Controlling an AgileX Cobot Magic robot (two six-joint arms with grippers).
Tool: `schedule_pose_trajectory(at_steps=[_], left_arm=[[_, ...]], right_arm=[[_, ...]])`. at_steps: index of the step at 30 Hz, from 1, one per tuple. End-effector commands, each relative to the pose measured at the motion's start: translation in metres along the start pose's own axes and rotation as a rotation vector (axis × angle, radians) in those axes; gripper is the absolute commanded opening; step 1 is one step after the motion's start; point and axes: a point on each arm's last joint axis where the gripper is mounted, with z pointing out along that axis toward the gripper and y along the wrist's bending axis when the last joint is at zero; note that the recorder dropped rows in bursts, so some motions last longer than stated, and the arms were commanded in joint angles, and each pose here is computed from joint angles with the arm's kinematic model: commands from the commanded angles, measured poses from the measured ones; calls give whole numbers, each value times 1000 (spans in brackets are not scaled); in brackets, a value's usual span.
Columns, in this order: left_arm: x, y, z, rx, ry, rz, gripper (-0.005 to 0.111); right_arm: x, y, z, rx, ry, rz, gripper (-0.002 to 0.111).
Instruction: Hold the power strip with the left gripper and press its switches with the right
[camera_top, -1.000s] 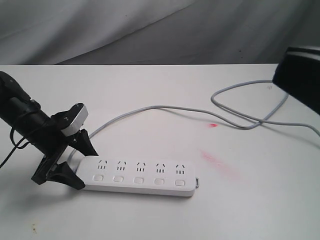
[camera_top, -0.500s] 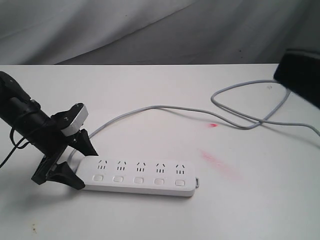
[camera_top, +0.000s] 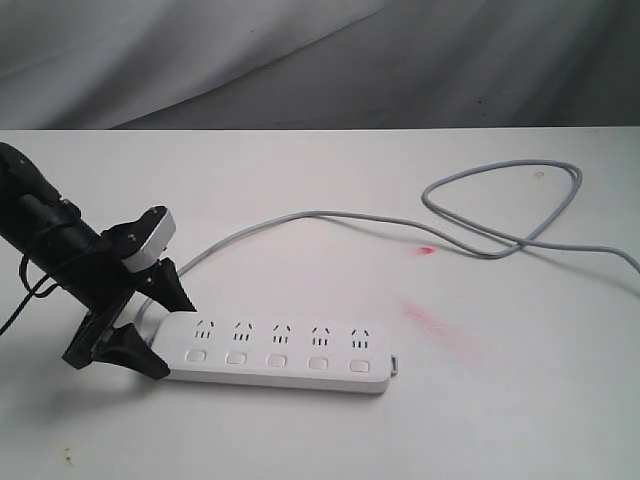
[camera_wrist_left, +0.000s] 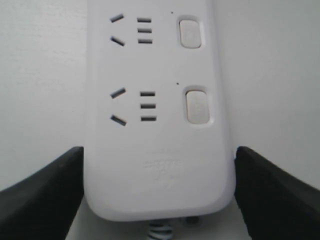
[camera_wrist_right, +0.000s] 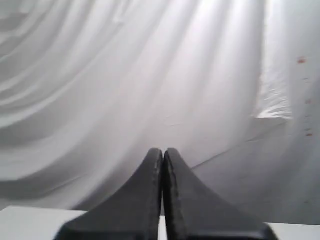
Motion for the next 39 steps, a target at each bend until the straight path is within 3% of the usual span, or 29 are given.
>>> schedule_pose_trajectory(at_steps=[1, 16, 21, 26, 31, 39], left_arm=[[-1, -1, -1, 2, -5, 4, 54], [-1, -1, -1, 2, -5, 4, 54], [-1, -1, -1, 2, -5, 4, 54], [-1, -1, -1, 2, -5, 4, 54], [-1, -1, -1, 2, -5, 4, 54], [-1, -1, -1, 2, -5, 4, 54]], right_arm=[[-5, -9, -11, 136, -50, -85, 0], [-11, -23, -22, 330, -74, -253, 0], [-14, -29, -24, 395, -124, -113, 0], [-10, -27, -23, 356, -123, 62, 0], [-2, -27, -22, 359, -36, 114, 0], [8, -27, -23, 366, 87, 70, 0]])
